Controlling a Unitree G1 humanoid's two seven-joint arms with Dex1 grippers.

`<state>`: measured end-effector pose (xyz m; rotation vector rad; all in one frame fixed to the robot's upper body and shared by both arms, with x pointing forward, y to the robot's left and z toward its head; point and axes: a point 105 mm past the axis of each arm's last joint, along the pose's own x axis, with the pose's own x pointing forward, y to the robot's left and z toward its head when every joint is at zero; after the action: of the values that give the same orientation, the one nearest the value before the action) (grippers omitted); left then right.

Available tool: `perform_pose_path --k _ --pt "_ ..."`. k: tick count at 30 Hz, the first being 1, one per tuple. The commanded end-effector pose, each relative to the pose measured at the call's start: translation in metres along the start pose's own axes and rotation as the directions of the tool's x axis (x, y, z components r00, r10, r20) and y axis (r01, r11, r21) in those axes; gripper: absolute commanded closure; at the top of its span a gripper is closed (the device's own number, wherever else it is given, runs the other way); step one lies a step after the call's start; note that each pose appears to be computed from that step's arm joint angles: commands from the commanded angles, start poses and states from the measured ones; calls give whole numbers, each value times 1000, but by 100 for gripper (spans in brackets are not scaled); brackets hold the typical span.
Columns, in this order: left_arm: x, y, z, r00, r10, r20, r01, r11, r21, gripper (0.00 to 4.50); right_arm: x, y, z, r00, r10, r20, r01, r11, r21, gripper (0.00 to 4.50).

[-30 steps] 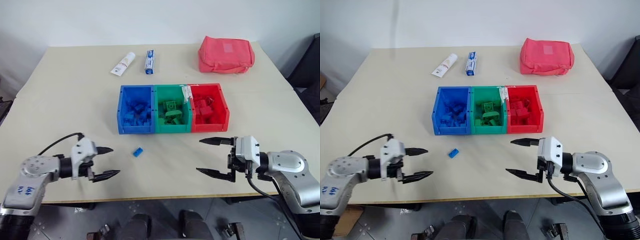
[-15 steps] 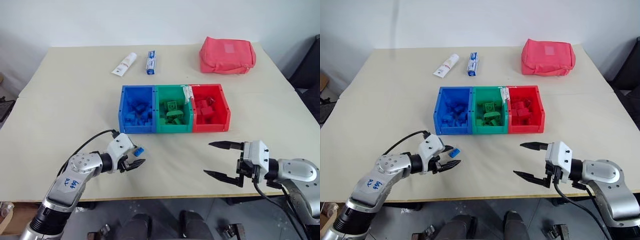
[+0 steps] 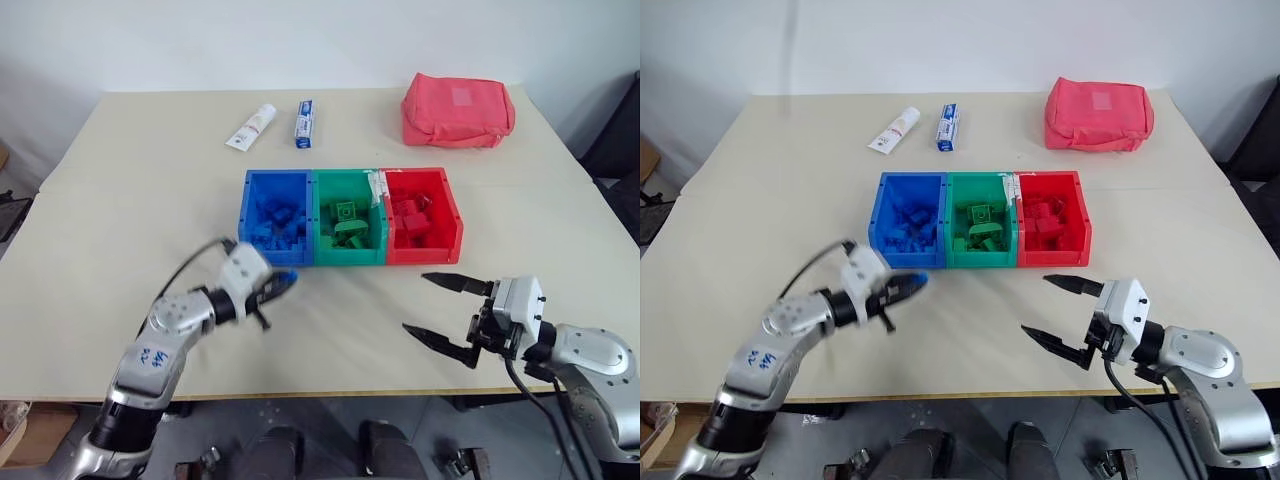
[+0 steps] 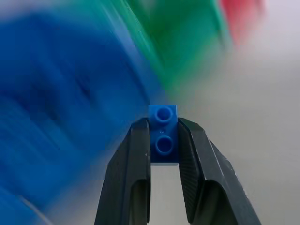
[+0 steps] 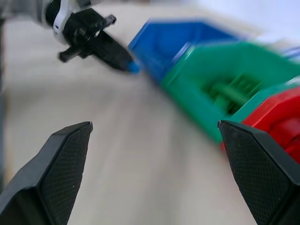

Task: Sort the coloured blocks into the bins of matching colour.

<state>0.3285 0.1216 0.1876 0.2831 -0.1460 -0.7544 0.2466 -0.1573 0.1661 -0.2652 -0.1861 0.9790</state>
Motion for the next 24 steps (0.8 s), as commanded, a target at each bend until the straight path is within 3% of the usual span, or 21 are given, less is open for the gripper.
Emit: perform_pose_path --k 1,6,11,14,19,24 --pt "6 22 13 994 98 54 -97 995 -20 404 -4 -14 20 992 -105 77 109 992 -57 0" --pt "30 28 1 994 103 27 -104 995 2 404 -6 -22 23 973 -204 111 212 975 -64 0" --pt "41 30 -6 996 91 12 -90 995 -49 245 -7 -20 23 974 -203 105 212 973 -89 0" --pt "42 31 -3 997 80 16 -80 997 1 148 -8 -18 17 979 -184 83 192 976 -99 0" --pt "19 35 -1 998 49 39 -51 997 53 3 -12 -17 10 990 -137 31 139 986 -95 0" --pt "-57 23 -24 977 -209 -28 211 972 99 3 -19 -18 -2 998 -19 -56 14 996 -91 0"
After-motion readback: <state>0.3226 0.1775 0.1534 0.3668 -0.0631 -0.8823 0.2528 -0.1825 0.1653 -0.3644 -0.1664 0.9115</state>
